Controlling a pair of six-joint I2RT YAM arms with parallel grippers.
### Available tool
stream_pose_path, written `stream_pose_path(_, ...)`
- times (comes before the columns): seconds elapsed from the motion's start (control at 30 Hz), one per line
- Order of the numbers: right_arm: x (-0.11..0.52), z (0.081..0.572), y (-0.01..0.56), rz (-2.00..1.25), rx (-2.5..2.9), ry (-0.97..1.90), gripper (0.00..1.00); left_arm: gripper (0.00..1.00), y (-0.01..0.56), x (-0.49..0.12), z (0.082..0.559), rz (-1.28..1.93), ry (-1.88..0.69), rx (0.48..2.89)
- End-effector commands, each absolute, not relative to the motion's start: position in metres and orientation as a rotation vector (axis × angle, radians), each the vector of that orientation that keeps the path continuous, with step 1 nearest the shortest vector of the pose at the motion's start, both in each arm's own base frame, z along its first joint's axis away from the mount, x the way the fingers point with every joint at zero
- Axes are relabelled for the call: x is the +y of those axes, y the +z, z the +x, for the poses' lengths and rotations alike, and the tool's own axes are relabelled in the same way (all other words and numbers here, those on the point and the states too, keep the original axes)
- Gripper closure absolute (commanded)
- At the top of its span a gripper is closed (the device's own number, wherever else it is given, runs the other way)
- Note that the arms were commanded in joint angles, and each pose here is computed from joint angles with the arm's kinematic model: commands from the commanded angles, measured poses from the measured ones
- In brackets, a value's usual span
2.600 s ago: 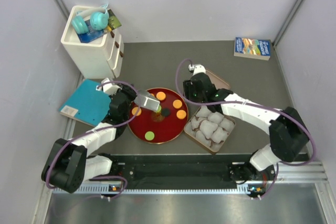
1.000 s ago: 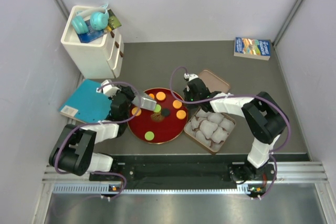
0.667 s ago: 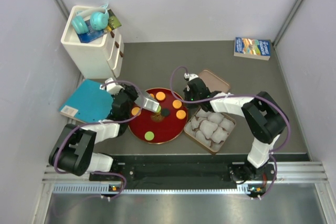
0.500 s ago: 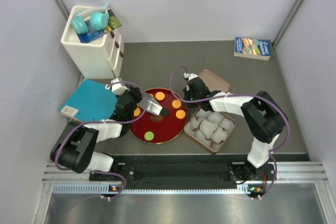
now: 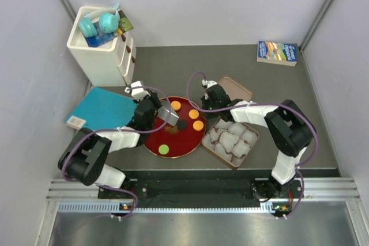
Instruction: Pack the cookies
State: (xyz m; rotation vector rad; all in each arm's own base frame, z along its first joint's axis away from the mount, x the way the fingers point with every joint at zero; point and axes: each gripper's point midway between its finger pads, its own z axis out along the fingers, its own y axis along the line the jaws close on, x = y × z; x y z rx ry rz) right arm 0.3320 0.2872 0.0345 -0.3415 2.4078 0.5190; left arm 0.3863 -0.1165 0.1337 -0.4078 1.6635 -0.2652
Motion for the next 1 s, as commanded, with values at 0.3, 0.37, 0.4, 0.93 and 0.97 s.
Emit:
stream_pose_path(0.3,0.302,0.333,0.034,-0.366,2.407,0.589,1.00,1.00,0.134,-0.136,0.391,-0.343,-0.315,1.621)
stream_pose_path(0.37,0.303,0.333,0.034,-0.367,2.407,0.591,1.00,1.00,0.129,-0.139,0.388,-0.365,-0.353,1.628)
stream_pose_path(0.4,0.303,0.333,0.035,-0.366,2.407,0.594,1.00,1.00,0.130,-0.143,0.387,-0.362,-0.384,1.619)
stream_pose_path(0.93,0.307,0.333,0.034,-0.370,2.411,0.621,1.00,1.00,0.102,-0.174,0.363,-0.383,-0.610,1.657)
stream_pose_path(0.97,0.308,0.332,0.033,-0.369,2.413,0.623,1.00,1.00,0.102,-0.176,0.362,-0.378,-0.618,1.658)
